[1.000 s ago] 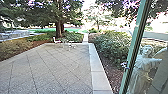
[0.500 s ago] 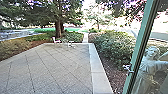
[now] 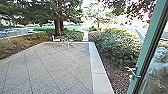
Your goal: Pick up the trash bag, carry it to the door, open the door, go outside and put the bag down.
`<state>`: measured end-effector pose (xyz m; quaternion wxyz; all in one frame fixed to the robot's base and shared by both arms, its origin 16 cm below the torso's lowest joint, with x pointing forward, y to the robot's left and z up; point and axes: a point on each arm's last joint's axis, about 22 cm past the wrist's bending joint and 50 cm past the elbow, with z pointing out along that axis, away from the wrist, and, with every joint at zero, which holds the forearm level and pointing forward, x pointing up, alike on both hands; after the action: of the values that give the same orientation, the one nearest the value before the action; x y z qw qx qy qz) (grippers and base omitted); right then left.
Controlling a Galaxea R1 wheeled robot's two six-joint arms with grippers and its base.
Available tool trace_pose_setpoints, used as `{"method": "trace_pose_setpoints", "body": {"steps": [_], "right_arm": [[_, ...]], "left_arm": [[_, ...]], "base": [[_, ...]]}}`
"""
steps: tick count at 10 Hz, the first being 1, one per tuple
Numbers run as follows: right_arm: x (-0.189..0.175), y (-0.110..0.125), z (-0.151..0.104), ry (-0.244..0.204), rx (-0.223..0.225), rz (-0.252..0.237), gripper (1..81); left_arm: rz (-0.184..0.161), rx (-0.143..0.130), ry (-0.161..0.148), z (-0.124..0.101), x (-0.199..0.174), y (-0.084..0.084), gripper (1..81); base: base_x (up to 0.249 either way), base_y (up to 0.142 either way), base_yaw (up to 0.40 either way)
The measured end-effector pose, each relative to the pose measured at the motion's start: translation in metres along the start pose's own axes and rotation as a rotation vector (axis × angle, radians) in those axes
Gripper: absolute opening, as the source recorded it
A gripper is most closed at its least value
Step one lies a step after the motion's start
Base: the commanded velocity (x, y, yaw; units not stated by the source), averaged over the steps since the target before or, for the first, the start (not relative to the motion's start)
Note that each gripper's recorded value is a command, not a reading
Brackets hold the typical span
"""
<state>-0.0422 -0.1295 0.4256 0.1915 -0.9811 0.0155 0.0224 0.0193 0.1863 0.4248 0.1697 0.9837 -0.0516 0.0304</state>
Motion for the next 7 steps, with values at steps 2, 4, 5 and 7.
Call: {"method": "trace_pose_setpoints", "body": {"steps": [2, 4, 5, 7], "right_arm": [[0.000, 0.000, 0.000, -0.002, 0.000, -0.001, 81.1], [0.004, 0.000, 0.000, 0.001, 0.000, -0.001, 81.1], [0.003, 0.000, 0.000, 0.003, 0.000, 0.004, 81.1], [0.004, 0.000, 0.000, 0.003, 0.000, -0.003, 81.1]], "left_arm": [[0.000, 0.001, 0.002, 0.000, 0.003, 0.000, 1.0], [0.002, 0.002, 0.011, 0.000, 0.008, -0.001, 1.0], [0.000, 0.002, 0.005, 0.000, 0.002, -0.001, 1.0], [-0.001, 0.001, -0.002, 0.000, -0.001, -0.001, 1.0]], "base": [[0.113, 0.000, 0.000], [0.113, 0.000, 0.000], [0.113, 0.000, 0.000], [0.113, 0.000, 0.000]]}}
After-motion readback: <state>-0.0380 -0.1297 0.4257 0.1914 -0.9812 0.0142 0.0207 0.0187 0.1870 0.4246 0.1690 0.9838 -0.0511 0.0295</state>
